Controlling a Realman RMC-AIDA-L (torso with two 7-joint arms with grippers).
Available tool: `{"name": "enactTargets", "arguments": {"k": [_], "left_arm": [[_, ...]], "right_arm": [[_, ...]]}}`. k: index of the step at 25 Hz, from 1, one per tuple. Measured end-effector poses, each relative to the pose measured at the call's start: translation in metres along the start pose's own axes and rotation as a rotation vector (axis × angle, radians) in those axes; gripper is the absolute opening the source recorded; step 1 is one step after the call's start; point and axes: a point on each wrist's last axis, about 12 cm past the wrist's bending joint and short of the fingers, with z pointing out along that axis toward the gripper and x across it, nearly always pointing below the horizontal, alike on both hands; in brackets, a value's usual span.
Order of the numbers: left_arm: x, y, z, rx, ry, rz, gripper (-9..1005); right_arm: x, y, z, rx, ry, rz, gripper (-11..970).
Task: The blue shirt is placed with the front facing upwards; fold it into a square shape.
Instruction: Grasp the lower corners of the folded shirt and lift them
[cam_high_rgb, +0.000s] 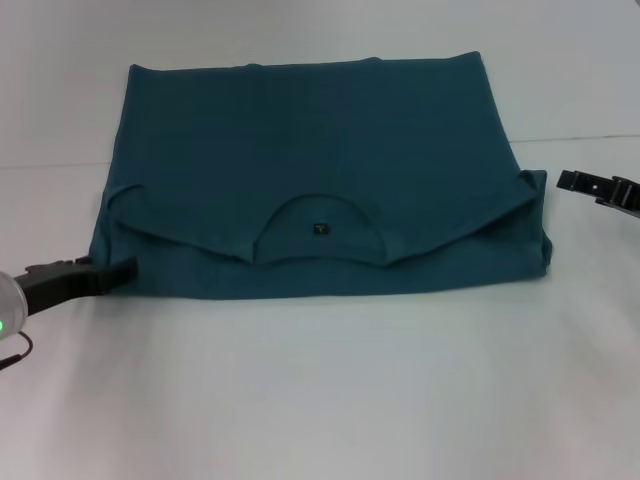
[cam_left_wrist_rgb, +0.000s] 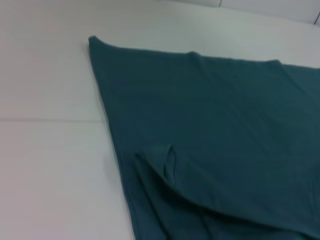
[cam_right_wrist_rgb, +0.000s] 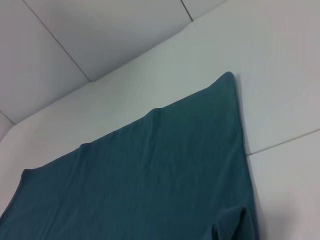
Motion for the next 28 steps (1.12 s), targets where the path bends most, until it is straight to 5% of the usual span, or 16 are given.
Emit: {"name": "enactTargets", "arguments": {"k": [15,28], "left_arm": [[0.002,-0.011,0.006,0.036,0.045,0.061,594],[-0.001,-0.012,0.005,0.046,0.041,0.072,103]], "right_arm": [[0.002,0.000,0.000,-0.001,0.004,0.007,832],[-0.017,0.005,-0.016,-0.089,0.108,-0.065,827]]}}
